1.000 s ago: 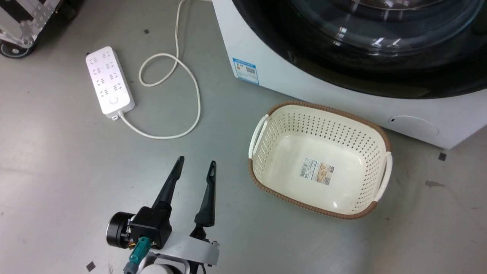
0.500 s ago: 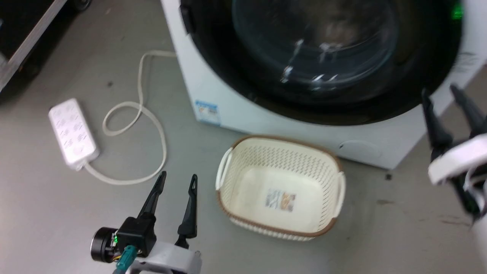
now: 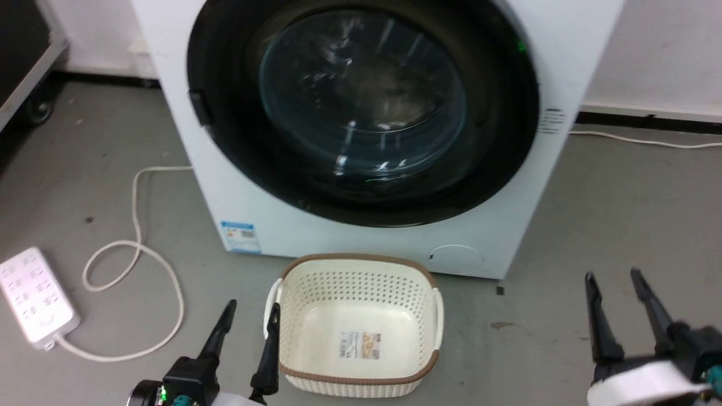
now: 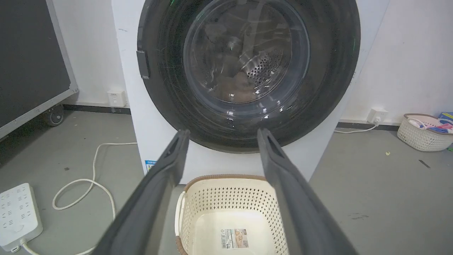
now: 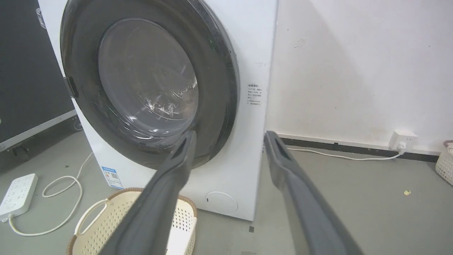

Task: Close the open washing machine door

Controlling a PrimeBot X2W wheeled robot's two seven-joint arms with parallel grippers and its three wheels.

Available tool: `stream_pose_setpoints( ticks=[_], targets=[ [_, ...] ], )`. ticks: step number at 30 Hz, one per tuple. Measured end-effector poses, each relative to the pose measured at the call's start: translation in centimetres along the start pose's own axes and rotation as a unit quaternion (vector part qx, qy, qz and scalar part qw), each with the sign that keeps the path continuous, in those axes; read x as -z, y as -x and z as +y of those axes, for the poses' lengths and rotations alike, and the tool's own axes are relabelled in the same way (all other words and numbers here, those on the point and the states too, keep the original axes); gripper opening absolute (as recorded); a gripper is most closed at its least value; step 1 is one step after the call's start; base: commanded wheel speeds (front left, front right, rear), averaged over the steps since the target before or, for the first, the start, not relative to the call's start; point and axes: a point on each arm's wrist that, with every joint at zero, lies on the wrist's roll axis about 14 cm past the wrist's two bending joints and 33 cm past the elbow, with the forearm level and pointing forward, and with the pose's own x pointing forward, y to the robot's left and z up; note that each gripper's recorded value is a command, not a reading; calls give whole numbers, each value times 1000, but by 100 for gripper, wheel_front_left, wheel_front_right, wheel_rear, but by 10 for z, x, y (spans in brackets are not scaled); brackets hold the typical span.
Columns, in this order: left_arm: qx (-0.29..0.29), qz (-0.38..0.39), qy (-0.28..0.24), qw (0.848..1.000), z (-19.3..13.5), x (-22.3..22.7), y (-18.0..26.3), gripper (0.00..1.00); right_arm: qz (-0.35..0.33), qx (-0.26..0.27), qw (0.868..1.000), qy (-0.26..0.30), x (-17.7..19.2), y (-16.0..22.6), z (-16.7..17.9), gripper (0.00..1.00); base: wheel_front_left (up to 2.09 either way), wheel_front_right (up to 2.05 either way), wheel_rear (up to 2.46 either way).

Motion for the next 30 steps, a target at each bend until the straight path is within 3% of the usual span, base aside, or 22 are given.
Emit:
stream_pose_setpoints(
  ticks=[6, 13, 14, 30],
  targets=[
    [18, 1, 1, 1000, -9, 1, -4, 100, 24, 22, 999, 11, 13, 26, -9, 100, 0, 0, 0],
    [24, 6, -2, 1000, -11, 4, -5, 100, 34, 16, 999, 12, 19, 29, -4, 100, 0, 0, 0],
    [23, 6, -2, 1000, -11, 4, -5, 0, 34, 16, 999, 12, 18, 29, -4, 0, 0, 0, 0],
    [19, 14, -5, 1000, -9, 5, -6, 0, 43, 13, 999, 11, 20, 28, -1, 0, 0, 0, 0]
  ],
)
